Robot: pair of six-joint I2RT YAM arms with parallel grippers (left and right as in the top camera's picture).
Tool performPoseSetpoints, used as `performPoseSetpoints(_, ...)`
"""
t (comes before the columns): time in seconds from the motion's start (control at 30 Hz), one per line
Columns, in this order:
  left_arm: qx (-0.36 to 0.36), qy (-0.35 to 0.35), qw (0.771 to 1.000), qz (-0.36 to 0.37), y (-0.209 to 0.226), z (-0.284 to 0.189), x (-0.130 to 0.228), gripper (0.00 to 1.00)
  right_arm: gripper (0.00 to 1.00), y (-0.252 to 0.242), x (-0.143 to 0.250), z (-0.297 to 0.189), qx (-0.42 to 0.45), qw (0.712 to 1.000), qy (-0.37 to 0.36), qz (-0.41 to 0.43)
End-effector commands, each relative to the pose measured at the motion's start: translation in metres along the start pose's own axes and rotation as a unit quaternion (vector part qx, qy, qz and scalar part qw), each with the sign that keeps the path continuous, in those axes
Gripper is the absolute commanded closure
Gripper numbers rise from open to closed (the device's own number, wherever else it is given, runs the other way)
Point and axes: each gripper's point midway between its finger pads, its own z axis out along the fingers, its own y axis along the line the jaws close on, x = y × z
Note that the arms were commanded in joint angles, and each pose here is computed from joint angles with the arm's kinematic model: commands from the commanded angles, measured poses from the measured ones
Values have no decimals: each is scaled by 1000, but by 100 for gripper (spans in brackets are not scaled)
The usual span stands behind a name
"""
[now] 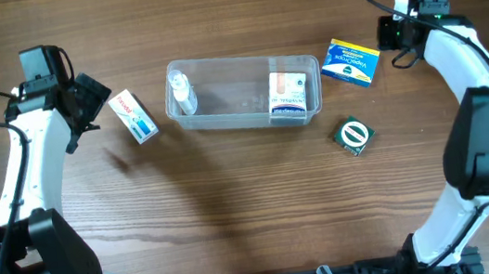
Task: Pack container
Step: 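Release the bandage box and raise the right gripper, then lower the right gripper onto the blue VapoDrops box and grasp it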
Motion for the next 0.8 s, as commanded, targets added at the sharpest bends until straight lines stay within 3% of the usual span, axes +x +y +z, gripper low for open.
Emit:
performPoseSetpoints(0.0, -5, -6, 1000, -5, 1, 0, -5, 0, 96, 6, 3, 23, -21, 1000, 3, -21)
performPoseSetpoints(0.23, -5, -6, 1000, -5, 1, 0, -5, 0, 96, 6, 13, 39, -22, 1000, 15, -16)
performPoseSetpoints(0.77, -5, -6, 1000, -5, 1, 0, -5, 0, 96, 25, 58, 20, -75, 991, 111, -4)
